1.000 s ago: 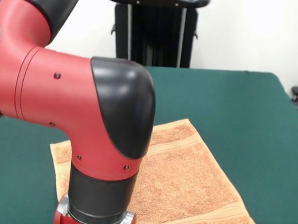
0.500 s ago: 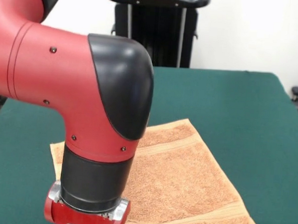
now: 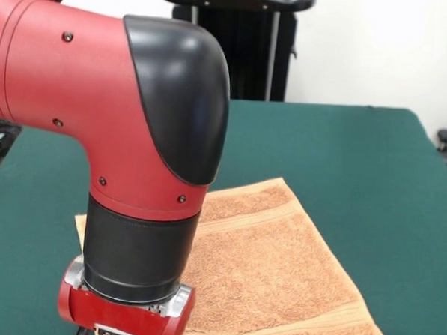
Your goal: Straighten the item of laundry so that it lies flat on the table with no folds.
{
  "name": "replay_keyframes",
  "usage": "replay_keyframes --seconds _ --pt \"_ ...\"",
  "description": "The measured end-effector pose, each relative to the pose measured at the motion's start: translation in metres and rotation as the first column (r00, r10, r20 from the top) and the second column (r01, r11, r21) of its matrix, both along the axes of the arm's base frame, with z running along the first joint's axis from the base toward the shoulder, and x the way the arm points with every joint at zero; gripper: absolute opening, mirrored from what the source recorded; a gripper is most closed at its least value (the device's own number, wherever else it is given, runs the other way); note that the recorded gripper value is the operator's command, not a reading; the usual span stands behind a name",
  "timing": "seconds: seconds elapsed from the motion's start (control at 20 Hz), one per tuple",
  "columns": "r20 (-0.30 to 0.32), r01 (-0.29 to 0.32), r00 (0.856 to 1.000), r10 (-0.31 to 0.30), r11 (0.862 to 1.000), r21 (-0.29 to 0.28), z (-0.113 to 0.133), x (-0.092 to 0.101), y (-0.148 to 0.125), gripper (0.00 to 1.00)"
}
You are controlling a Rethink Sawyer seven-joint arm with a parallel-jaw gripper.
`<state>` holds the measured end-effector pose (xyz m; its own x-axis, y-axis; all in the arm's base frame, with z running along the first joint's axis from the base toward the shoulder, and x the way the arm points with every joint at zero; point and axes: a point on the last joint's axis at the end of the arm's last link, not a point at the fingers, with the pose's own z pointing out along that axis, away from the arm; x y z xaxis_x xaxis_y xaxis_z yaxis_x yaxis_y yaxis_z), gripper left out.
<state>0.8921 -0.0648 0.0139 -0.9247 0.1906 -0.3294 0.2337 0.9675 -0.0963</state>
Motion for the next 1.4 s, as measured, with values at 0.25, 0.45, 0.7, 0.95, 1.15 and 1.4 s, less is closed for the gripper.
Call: replay_keyframes --seconds 0.25,0.45,0.7,0.95,1.15,1.4 --pt "0.008 0.005 1.0 -0.005 1.0 0.01 0.008 0.003 0.0 1.0" --pt "0.006 0.004 1.0 -0.004 1.0 0.02 0.012 0.002 0.004 1.0" --pt "-0.002 -0.007 1.0 0.007 1.0 0.029 0.023 -0.001 0.011 1.0" --pt "-0.006 -0.02 1.0 0.02 1.0 0.021 0.036 -0.004 0.014 1.0" --pt "-0.013 -0.027 1.0 0.027 1.0 0.01 0.043 -0.008 0.013 1.0" --pt "-0.024 -0.03 0.999 0.03 1.0 0.005 0.044 -0.012 0.011 1.0"
